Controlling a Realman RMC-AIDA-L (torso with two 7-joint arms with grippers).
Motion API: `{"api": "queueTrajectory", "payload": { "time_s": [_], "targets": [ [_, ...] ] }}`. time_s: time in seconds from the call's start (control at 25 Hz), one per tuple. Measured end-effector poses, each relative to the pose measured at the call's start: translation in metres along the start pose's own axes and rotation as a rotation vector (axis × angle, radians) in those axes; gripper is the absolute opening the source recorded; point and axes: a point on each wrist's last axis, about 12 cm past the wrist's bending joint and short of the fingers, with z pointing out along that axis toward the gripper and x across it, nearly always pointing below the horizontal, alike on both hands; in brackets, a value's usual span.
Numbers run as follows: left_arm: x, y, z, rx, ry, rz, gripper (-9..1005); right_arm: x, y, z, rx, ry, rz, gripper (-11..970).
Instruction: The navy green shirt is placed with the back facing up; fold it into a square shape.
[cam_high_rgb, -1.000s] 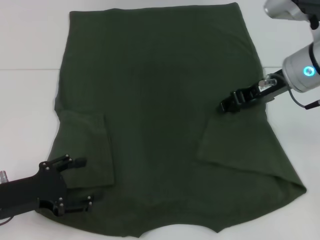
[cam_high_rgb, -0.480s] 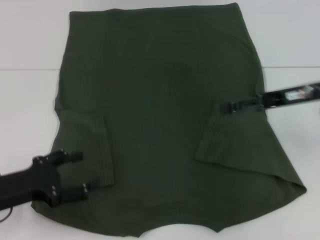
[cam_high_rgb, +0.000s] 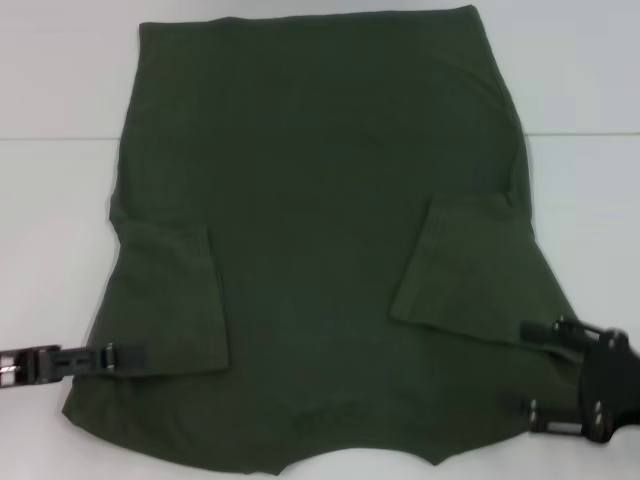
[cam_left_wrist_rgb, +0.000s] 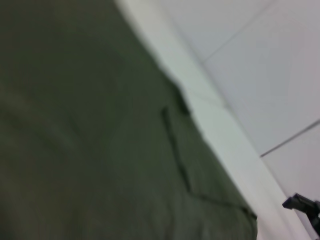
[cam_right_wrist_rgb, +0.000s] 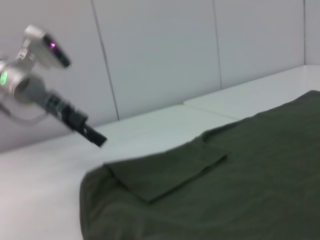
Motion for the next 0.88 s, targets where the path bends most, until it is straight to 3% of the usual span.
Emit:
{"api": "queueTrajectory", "payload": {
  "time_s": [0.16,0.36,0.6,0.88],
  "targets": [
    [-0.004,0.001,-0.013,-0.044,0.054,-0.197,920,0.021,0.008,0.006,0.02,0.011,-0.055,922],
    [-0.008,0.003,-0.03,-0.112,0.06,-0.364,920,0.024,0.007,0.013,0.018,0.029,-0.111,922],
    [-0.009,0.011,-0.025,-0.173,0.084,-0.463,920,0.02,0.006,0.015,0.005,0.025,-0.135,923],
    [-0.02,0.017,-0.018,-0.263,0.128,-0.455,920,0.016,0.004,0.016,0.0,0.023,-0.147,923]
  ]
}}
